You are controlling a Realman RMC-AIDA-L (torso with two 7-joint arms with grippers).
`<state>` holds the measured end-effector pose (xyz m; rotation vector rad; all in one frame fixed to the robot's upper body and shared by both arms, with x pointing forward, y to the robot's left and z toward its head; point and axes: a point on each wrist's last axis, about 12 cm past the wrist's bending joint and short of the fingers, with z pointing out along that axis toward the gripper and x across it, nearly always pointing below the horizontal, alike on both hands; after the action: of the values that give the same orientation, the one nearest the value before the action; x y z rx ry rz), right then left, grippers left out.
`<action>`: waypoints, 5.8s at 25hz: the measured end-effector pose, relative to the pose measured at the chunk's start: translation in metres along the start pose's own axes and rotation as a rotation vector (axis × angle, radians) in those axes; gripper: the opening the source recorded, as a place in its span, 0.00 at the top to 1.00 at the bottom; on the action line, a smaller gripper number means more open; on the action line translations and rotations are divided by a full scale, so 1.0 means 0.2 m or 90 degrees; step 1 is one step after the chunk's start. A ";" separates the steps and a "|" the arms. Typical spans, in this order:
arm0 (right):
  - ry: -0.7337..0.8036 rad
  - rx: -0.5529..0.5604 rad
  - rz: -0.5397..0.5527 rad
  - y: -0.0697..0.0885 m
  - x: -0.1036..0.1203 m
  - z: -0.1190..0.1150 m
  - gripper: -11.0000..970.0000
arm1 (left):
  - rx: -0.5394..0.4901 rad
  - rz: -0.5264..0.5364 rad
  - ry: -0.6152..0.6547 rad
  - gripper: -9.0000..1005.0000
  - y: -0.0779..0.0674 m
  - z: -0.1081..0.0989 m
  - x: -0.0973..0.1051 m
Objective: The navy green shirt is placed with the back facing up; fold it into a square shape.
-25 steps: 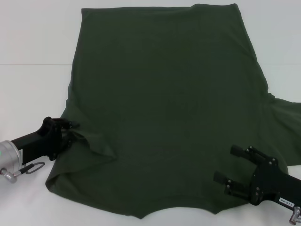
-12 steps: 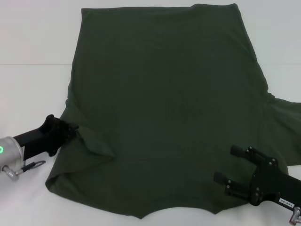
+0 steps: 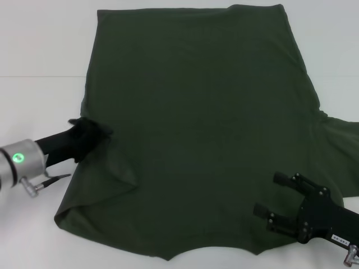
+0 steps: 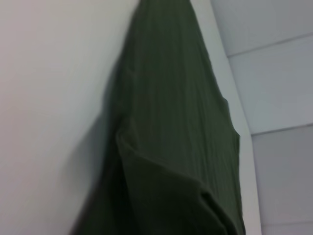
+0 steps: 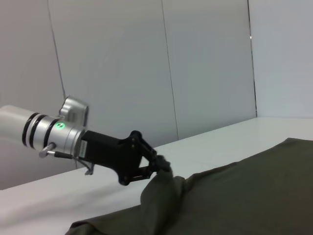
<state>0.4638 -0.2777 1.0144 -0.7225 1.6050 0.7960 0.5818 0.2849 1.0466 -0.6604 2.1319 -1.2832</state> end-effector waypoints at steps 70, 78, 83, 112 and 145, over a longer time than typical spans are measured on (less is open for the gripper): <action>0.006 0.007 0.010 0.01 0.02 -0.02 0.06 | 0.160 0.813 0.132 0.09 0.11 -0.44 0.23; 0.005 0.016 0.041 0.01 0.02 -0.03 0.06 | 0.181 0.819 0.148 0.09 0.09 -0.44 0.24; 0.000 0.022 0.187 -0.08 -0.06 -0.11 0.06 | 0.191 0.822 0.152 0.09 0.08 -0.43 0.24; 0.425 0.380 0.577 -0.72 -0.76 -0.29 0.06 | 0.216 0.856 0.186 0.09 0.04 -0.37 0.25; 0.523 0.420 0.418 -0.79 -0.62 -0.06 0.06 | 0.227 0.855 0.191 0.10 0.02 -0.33 0.27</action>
<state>0.6044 -0.3748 1.1212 0.0149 2.7378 0.3394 0.4980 0.2918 1.0578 1.0316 1.7766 -0.8799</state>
